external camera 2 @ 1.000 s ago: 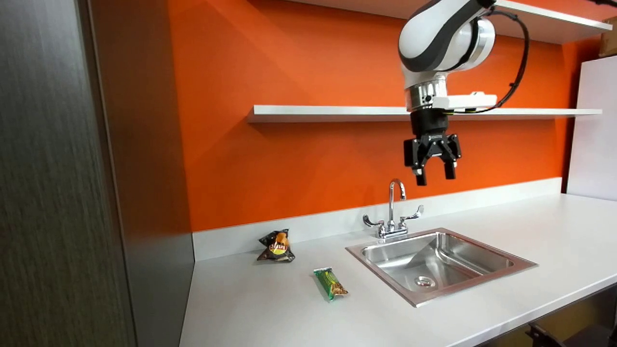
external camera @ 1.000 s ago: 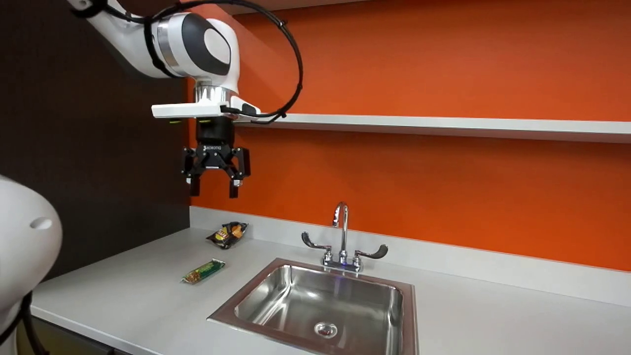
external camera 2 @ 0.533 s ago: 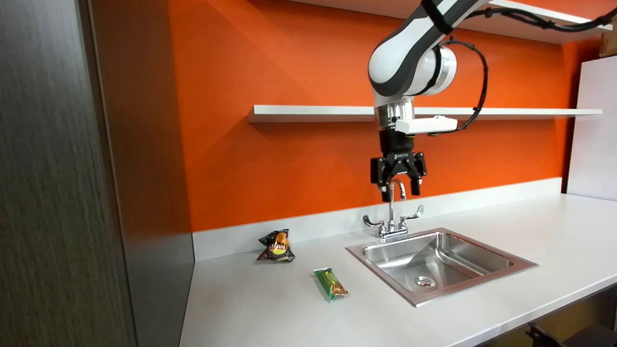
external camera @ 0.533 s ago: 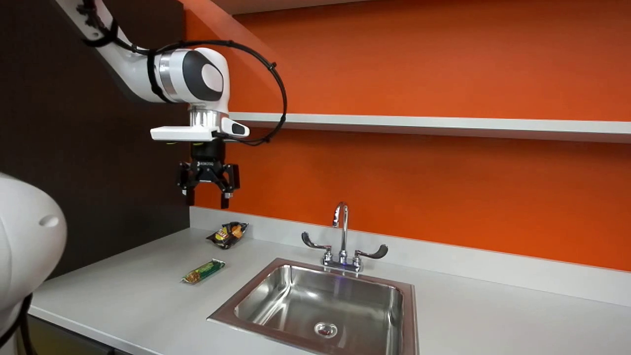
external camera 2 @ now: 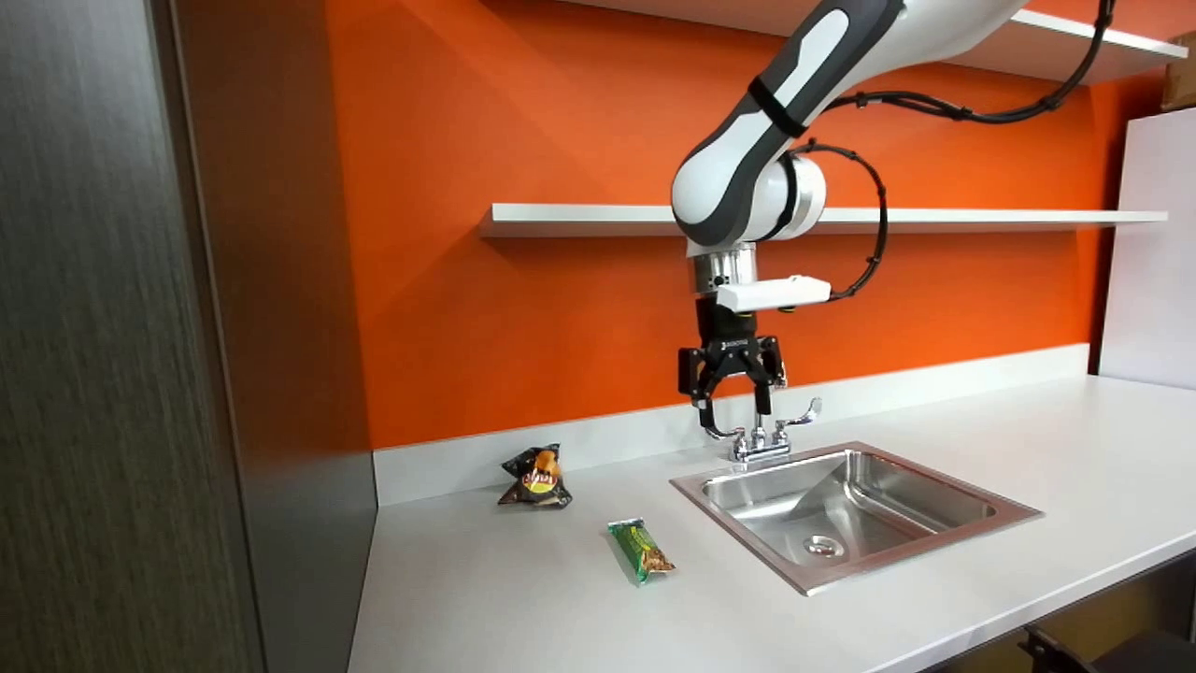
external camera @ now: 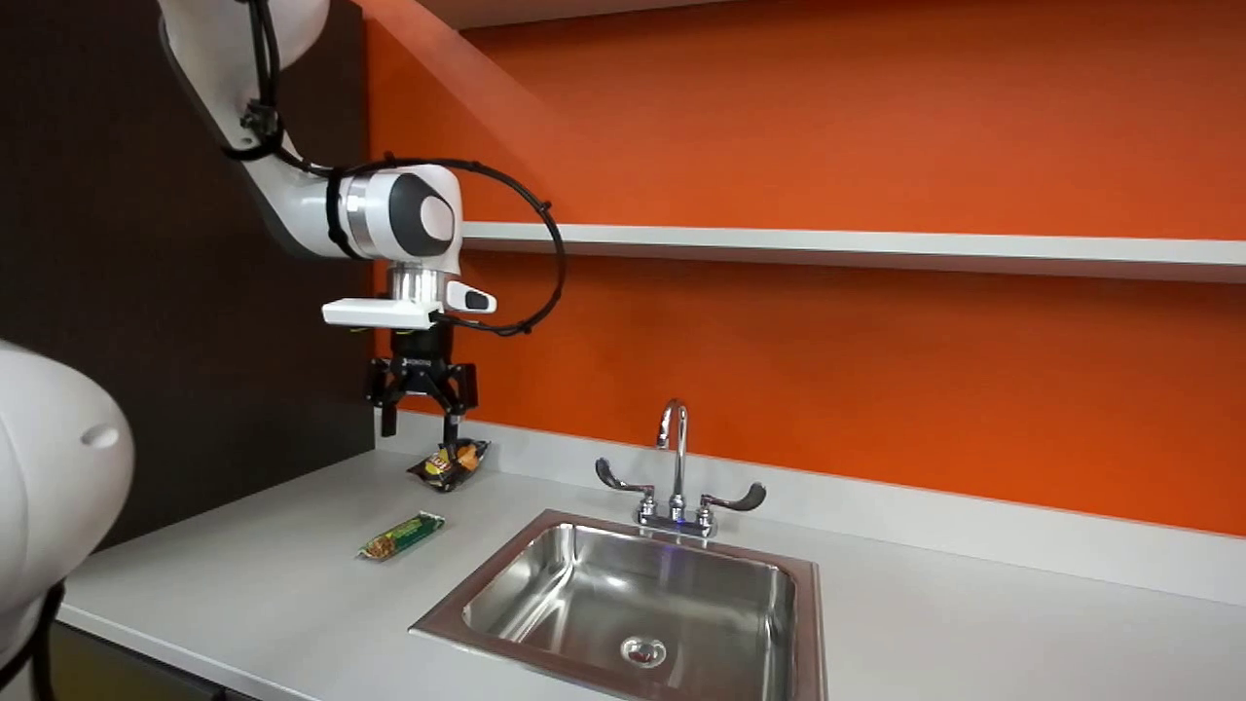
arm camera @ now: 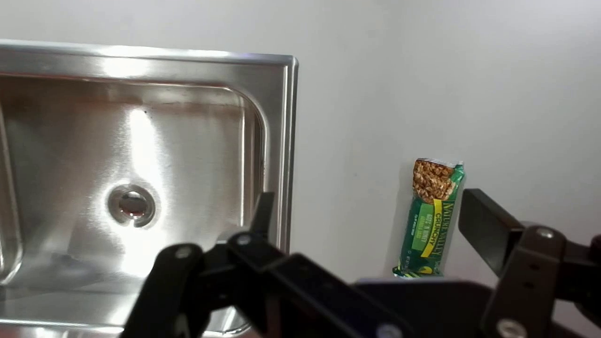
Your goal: Put the candy bar on the left side of the bottom shelf
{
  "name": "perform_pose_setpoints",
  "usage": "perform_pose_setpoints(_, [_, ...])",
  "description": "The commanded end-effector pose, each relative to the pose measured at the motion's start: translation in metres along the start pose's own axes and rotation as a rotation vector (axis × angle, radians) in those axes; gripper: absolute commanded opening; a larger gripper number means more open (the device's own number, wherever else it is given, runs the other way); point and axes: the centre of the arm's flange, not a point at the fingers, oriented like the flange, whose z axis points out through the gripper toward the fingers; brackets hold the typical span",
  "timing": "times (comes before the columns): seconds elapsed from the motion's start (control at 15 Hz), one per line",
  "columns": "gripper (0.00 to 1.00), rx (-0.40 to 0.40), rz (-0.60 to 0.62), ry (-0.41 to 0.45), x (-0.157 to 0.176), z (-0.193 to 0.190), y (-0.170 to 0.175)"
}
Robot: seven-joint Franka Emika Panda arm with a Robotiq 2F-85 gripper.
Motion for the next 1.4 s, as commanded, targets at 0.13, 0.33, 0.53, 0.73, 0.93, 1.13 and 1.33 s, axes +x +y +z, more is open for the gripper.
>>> perform_pose_setpoints(0.13, [1.00, 0.001, 0.000, 0.005, 0.002, -0.002, 0.000])
perform_pose_setpoints(0.33, [1.00, 0.001, 0.001, 0.006, 0.003, -0.002, 0.000])
perform_pose_setpoints(0.53, [1.00, 0.001, 0.001, 0.006, 0.003, -0.002, 0.000])
perform_pose_setpoints(0.73, [1.00, 0.014, 0.011, 0.006, 0.009, 0.001, -0.002])
perform_pose_setpoints(0.93, [1.00, 0.024, 0.022, 0.020, 0.026, 0.011, -0.012])
perform_pose_setpoints(1.13, [1.00, 0.028, 0.023, 0.034, 0.046, 0.024, -0.029])
perform_pose_setpoints(1.33, [1.00, 0.021, 0.020, 0.029, 0.065, 0.039, -0.052])
